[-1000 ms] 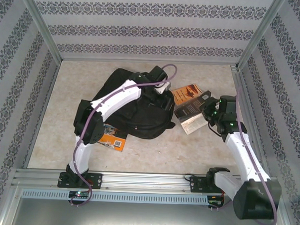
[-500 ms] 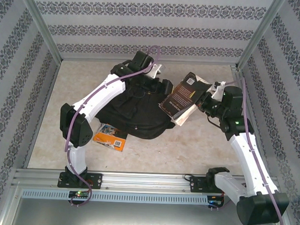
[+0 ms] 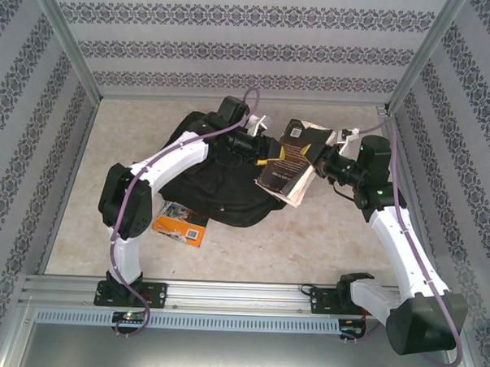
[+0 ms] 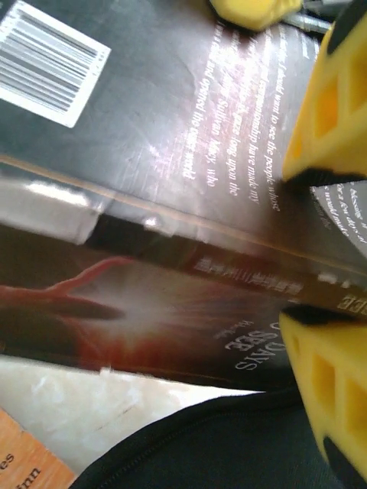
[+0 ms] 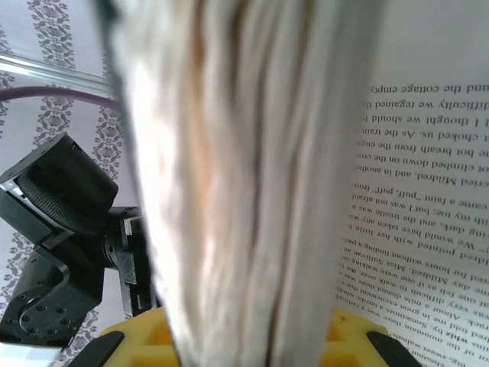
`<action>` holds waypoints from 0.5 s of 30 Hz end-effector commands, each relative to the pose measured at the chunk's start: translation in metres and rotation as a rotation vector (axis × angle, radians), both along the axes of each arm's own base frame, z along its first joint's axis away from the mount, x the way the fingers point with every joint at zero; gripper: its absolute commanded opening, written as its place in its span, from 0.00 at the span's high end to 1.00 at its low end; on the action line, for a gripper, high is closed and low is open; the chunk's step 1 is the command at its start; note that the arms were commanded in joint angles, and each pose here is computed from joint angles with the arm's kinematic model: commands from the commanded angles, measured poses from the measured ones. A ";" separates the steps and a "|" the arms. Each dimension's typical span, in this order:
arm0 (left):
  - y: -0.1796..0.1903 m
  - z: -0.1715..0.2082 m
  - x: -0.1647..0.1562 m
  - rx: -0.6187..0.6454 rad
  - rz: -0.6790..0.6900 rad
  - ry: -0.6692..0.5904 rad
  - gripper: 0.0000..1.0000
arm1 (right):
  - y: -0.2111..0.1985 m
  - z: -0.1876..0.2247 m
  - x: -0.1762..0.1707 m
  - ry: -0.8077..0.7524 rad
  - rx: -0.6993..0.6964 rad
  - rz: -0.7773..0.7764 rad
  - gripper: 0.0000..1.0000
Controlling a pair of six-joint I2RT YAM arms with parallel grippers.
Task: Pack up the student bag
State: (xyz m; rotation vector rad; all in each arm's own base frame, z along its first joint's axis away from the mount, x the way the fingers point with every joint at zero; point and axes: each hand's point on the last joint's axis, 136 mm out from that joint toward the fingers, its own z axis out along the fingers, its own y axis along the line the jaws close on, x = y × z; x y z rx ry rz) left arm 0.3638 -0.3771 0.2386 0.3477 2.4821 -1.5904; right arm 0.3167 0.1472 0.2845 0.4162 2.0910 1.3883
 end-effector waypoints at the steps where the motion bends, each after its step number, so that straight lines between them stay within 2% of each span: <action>1: -0.011 0.056 -0.011 -0.159 -0.054 -0.085 0.69 | 0.009 0.012 -0.001 -0.060 0.035 0.053 0.83; 9: 0.000 0.076 -0.011 -0.225 -0.016 -0.099 0.92 | 0.003 -0.005 0.005 -0.022 0.012 0.018 0.80; 11: 0.001 0.082 -0.010 -0.250 -0.006 -0.097 0.98 | 0.002 -0.009 0.007 -0.012 0.011 0.015 0.75; 12: 0.001 0.085 -0.011 -0.264 0.000 -0.095 1.00 | 0.003 -0.010 0.007 -0.010 0.009 0.017 0.71; 13: 0.002 0.091 -0.011 -0.281 0.007 -0.101 1.00 | 0.003 -0.012 0.008 -0.005 0.007 0.014 0.62; 15: 0.005 0.101 -0.012 -0.305 0.023 -0.113 1.00 | 0.001 -0.015 0.009 0.001 -0.003 0.004 0.40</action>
